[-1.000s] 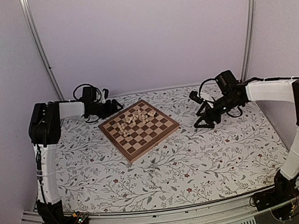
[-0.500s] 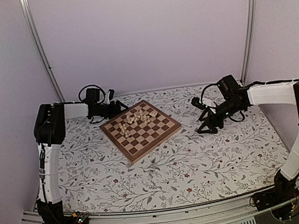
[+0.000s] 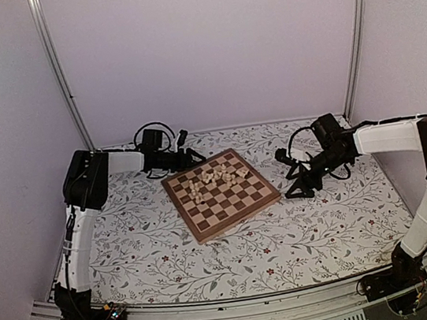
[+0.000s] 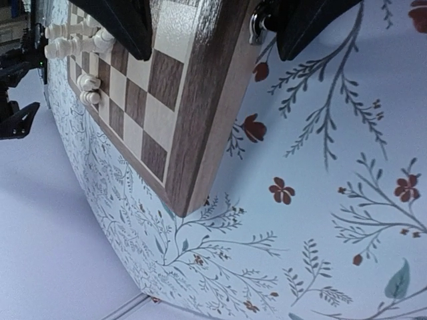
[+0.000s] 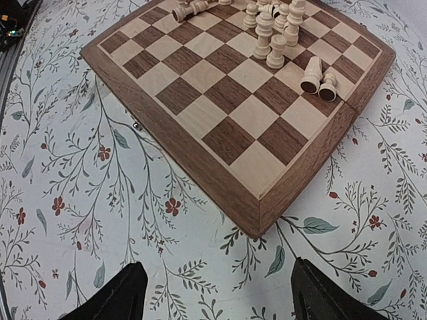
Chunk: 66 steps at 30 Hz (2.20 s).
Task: Set up the chess pieces on the board
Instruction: Move the chessboard to the center of the board.
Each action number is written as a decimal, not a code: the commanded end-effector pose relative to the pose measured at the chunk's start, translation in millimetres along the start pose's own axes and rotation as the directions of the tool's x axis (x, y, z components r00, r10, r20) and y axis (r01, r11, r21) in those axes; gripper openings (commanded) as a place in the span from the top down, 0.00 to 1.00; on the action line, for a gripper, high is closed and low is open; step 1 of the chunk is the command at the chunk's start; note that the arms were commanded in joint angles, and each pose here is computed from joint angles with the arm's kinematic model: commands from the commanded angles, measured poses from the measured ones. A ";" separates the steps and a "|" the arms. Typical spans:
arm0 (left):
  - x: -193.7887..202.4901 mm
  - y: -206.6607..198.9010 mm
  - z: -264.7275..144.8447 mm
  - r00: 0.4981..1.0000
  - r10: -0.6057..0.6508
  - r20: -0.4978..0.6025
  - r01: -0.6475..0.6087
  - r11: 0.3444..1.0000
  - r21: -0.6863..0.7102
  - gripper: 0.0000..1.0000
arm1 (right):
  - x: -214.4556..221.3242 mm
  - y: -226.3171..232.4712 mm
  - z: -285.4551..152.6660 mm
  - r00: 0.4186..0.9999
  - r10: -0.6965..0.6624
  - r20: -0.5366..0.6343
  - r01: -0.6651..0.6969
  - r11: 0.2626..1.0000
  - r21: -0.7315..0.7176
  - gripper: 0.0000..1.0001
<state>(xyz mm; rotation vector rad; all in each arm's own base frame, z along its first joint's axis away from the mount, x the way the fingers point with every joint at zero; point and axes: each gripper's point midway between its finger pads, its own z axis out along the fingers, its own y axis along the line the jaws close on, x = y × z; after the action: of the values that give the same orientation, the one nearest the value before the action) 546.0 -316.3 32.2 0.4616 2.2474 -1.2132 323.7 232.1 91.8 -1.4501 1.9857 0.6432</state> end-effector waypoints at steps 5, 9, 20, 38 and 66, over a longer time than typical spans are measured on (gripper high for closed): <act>36.3 -35.5 44.2 0.995 0.016 -0.102 -0.004 0.993 0.121 0.35 | 33.1 25.3 7.2 0.993 -0.087 -0.080 0.079 0.992 -0.096 0.20; 35.1 -52.7 56.0 0.994 0.025 -0.109 -0.008 0.987 0.161 0.36 | 42.5 25.6 9.3 0.987 -0.115 -0.110 0.103 0.989 -0.103 0.18; 4.6 -84.0 65.2 0.996 0.060 -0.072 -0.045 0.980 0.195 0.37 | 66.1 19.0 24.9 0.978 -0.066 -0.197 0.047 0.994 -0.103 0.21; -76.3 -96.5 -115.2 0.970 0.202 0.138 -0.127 0.897 -0.423 0.34 | 70.3 67.6 38.4 0.967 -0.112 -0.229 0.044 0.958 -0.282 0.34; 97.9 -229.9 -14.4 0.814 0.482 -0.324 -0.576 0.742 -0.344 0.53 | 38.6 22.7 -42.9 0.994 -0.007 -0.111 0.024 0.987 0.157 0.38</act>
<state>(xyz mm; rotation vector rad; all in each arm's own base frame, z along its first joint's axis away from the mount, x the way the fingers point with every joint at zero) 331.4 -419.2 147.3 1.0117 2.1884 -0.4804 267.7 188.9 94.9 -1.5224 2.0478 0.4653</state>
